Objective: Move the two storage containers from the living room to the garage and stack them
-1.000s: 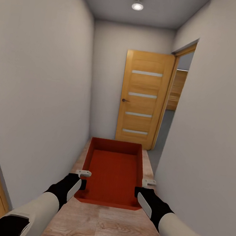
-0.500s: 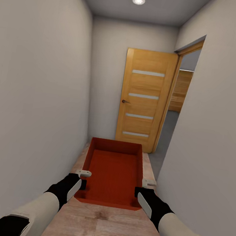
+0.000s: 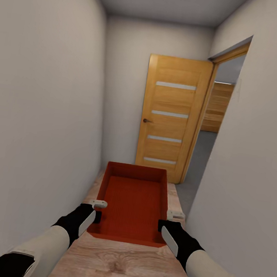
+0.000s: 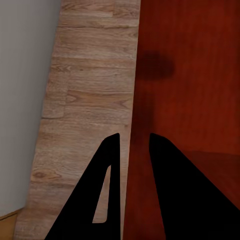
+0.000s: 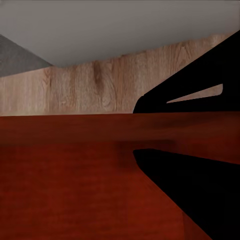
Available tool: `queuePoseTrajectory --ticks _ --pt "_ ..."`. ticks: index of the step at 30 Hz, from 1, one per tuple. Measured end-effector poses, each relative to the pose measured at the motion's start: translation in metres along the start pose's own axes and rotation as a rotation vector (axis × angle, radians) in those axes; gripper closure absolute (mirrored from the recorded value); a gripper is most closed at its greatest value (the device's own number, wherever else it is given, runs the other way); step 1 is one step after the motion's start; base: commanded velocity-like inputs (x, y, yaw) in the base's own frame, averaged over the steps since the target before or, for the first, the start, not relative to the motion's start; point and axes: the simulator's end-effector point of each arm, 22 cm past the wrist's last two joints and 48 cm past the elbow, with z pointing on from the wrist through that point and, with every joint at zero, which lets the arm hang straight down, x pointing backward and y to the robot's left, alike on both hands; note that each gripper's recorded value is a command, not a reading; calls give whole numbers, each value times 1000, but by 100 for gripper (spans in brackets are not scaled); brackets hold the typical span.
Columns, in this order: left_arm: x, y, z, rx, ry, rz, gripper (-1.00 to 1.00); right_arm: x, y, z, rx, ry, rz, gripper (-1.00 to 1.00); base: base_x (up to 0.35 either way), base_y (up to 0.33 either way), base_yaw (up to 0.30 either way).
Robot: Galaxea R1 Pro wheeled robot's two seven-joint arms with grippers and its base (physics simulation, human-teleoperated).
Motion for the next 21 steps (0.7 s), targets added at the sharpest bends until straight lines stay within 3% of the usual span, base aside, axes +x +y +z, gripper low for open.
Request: queuePoseTrajectory --ticks 21 --pt "0 0 0 0 0 0 100 0 0 0 0 0 1 100 322 0 0"
